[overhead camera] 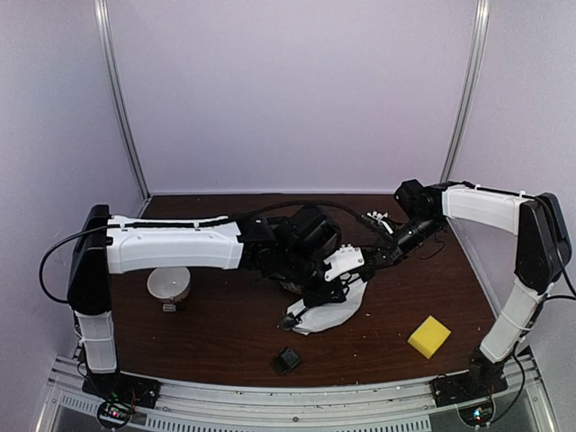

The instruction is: Sort the hair-cutting tools

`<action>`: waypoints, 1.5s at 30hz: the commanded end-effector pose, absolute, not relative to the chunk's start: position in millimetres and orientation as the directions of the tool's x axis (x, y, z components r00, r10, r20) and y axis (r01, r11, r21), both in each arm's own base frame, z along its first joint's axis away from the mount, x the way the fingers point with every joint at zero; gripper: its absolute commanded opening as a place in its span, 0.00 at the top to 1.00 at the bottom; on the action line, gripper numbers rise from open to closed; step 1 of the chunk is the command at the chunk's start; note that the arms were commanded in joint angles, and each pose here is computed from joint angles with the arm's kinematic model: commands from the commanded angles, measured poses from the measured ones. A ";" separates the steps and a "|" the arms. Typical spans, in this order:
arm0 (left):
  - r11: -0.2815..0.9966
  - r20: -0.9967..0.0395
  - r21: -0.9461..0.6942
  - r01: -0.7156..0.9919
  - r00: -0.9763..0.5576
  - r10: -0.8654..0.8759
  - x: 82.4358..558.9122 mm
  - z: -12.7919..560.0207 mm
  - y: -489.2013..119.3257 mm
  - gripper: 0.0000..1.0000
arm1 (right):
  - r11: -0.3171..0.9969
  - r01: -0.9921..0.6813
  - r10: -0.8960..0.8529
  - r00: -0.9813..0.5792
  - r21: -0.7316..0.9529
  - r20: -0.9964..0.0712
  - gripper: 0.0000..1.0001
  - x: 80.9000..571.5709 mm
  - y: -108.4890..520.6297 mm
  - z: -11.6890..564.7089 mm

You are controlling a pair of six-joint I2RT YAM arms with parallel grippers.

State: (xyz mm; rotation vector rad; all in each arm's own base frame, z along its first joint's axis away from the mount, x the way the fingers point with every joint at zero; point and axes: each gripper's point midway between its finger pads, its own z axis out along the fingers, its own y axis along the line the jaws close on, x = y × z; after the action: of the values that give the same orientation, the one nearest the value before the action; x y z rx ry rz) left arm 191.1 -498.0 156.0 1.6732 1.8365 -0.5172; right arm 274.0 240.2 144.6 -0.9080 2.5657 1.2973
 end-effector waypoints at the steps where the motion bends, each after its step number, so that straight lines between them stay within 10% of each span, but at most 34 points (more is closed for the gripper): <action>1: 0.029 -0.662 0.034 0.999 0.001 0.749 174.8 149.0 -515.5 1.00 | 0.410 -0.611 -0.460 -0.779 0.677 -0.425 1.00 267.9 241.1 160.8; 21: 0.166 -0.635 0.051 0.985 -0.096 0.766 212.0 135.4 -510.8 1.00 | 0.407 -0.656 -0.473 -0.746 0.635 -0.468 1.00 259.0 234.8 166.4; 28: 0.044 -0.707 0.179 0.983 0.098 0.700 169.9 157.2 -519.9 0.63 | 0.407 -0.646 -0.474 -0.754 0.646 -0.455 1.00 262.3 237.0 163.3; 45: 0.223 -0.604 0.409 0.885 0.079 0.793 187.7 108.8 -539.1 0.51 | 0.395 -0.645 -0.463 -0.755 0.654 -0.465 1.00 264.0 239.7 170.8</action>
State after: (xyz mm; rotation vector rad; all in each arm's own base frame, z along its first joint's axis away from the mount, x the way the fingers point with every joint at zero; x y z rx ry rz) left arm 178.8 -527.0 106.5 1.6655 1.7270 -0.2036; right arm 262.6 235.8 156.6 -0.9702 2.4993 1.2681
